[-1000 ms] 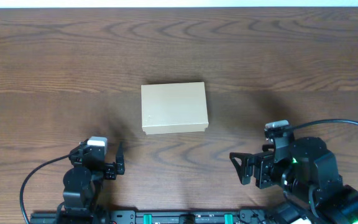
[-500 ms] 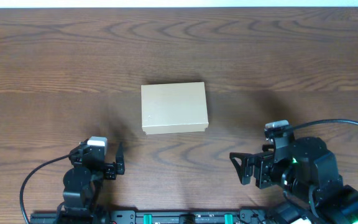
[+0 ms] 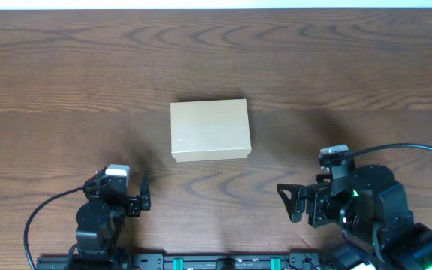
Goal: Pack container
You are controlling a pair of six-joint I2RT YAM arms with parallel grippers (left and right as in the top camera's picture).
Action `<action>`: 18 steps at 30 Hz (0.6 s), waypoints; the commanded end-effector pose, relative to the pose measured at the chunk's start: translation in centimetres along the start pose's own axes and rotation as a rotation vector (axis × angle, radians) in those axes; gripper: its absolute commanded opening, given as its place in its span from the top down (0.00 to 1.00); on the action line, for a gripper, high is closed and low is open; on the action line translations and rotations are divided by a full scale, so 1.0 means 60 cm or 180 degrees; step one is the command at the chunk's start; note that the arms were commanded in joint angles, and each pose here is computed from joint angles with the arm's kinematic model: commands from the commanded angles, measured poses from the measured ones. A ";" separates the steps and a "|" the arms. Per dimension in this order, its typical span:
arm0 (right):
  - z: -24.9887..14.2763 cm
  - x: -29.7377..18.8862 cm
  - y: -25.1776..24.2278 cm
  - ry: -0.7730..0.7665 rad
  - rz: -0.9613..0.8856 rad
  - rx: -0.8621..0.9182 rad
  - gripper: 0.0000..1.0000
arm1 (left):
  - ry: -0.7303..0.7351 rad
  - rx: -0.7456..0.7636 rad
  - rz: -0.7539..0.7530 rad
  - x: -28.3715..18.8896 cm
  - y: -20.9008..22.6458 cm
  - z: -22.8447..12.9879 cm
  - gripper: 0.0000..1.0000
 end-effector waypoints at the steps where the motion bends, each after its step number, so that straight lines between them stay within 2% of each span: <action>1: -0.009 0.000 0.001 0.0071 0.0005 -0.0024 0.01 | -0.0004 0.0006 0.0071 0.004 0.007 -0.005 0.05; 6: -0.004 0.005 -0.010 -0.0017 -0.0128 -0.0153 0.01 | -0.0004 0.0006 0.0071 0.004 0.007 -0.005 0.05; 11: 0.007 0.036 -0.029 -0.0488 -0.0235 -0.0601 0.01 | -0.0004 0.0007 0.0071 0.004 0.007 -0.005 0.05; 18: -0.024 0.065 -0.054 -0.1037 -0.0360 -0.0944 0.01 | -0.0004 0.0006 0.0071 0.004 0.007 -0.005 0.05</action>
Point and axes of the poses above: each gripper's point midway between its finger pads, its own x axis out along the fingers, its own y axis along the line the jaws close on, z = x × y, the point moved 3 cm from there along -x, back along the fingers, and after that the axes turned 13 degrees about -x, right-handed, at the moved point
